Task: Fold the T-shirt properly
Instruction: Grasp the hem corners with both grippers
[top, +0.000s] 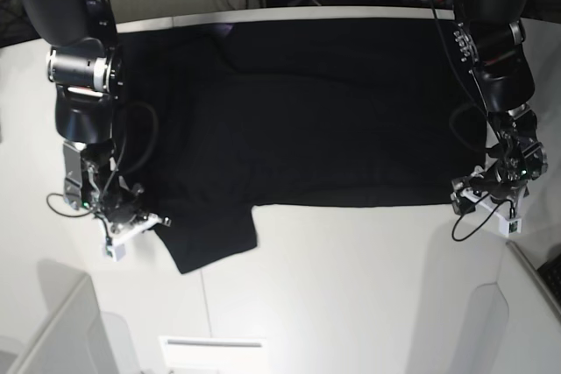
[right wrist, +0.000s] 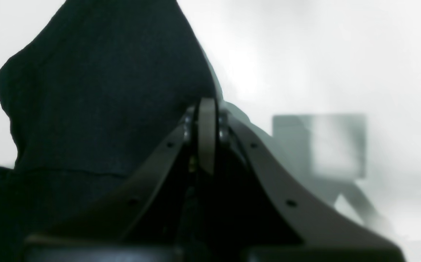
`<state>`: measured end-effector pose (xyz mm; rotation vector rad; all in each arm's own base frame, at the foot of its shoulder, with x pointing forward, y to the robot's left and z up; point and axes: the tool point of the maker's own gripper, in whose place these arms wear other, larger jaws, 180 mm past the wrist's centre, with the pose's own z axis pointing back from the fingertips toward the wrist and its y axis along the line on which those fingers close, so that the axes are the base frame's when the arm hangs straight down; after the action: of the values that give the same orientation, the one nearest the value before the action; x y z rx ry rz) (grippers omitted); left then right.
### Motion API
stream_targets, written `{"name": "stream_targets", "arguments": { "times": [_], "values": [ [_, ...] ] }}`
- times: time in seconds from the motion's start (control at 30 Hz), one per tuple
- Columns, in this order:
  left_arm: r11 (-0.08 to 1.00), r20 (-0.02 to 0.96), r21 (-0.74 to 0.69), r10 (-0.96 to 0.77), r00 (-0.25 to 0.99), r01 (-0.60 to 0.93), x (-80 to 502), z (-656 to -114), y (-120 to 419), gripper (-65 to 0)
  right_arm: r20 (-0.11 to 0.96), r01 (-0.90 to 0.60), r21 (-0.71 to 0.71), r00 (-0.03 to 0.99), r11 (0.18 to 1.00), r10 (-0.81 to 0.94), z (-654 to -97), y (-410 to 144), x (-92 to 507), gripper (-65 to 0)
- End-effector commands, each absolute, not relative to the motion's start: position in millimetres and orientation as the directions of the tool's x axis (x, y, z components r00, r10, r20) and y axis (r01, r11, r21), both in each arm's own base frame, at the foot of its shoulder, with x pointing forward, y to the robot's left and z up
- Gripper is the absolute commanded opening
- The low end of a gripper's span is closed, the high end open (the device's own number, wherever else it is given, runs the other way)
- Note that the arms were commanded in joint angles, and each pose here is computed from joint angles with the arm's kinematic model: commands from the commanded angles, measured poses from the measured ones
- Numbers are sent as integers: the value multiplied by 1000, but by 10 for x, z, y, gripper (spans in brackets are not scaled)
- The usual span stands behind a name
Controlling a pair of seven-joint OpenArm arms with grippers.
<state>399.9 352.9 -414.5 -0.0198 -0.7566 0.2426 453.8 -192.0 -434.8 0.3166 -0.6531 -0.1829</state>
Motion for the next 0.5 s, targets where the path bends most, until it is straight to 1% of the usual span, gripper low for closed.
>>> {"name": "stream_targets", "arguments": {
  "times": [0.0,0.1,0.13,0.17,0.23,0.33,0.4,0.47],
  "values": [
    [973,677,-93,219,703,-214,4030,-4078,3586,-104,613,57,345,742,937,-271,-4126,-1987,4721,-650],
    [973,672,-91,218,708,-213,4008,-4107,3579,-115,612,58,345,743,937,-271,-4134,-1987,4715,-650],
    [973,670,-91,218,710,-214,3999,-4118,3579,-148,612,58,345,743,937,-271,-4134,-1987,4715,-650],
    [972,669,-93,220,710,-214,3995,-4126,3569,-197,612,58,345,743,937,-271,-4134,-1987,4715,-650],
    [972,666,-99,222,712,-211,3986,-4141,3557,-318,613,58,345,742,937,-272,-4132,-1988,4717,-650],
    [971,655,-111,231,720,-211,3969,-4203,3500,-525,613,58,345,742,937,-272,-4132,-1988,4717,-650],
    [971,655,-112,232,720,-211,3973,-4202,3499,-650,615,57,345,741,937,-271,-4127,-1988,4720,-650],
    [971,657,-114,231,718,-209,3981,-4194,3489,-650,617,55,345,739,937,-271,-4120,-1987,4725,-650]
  ]
}}
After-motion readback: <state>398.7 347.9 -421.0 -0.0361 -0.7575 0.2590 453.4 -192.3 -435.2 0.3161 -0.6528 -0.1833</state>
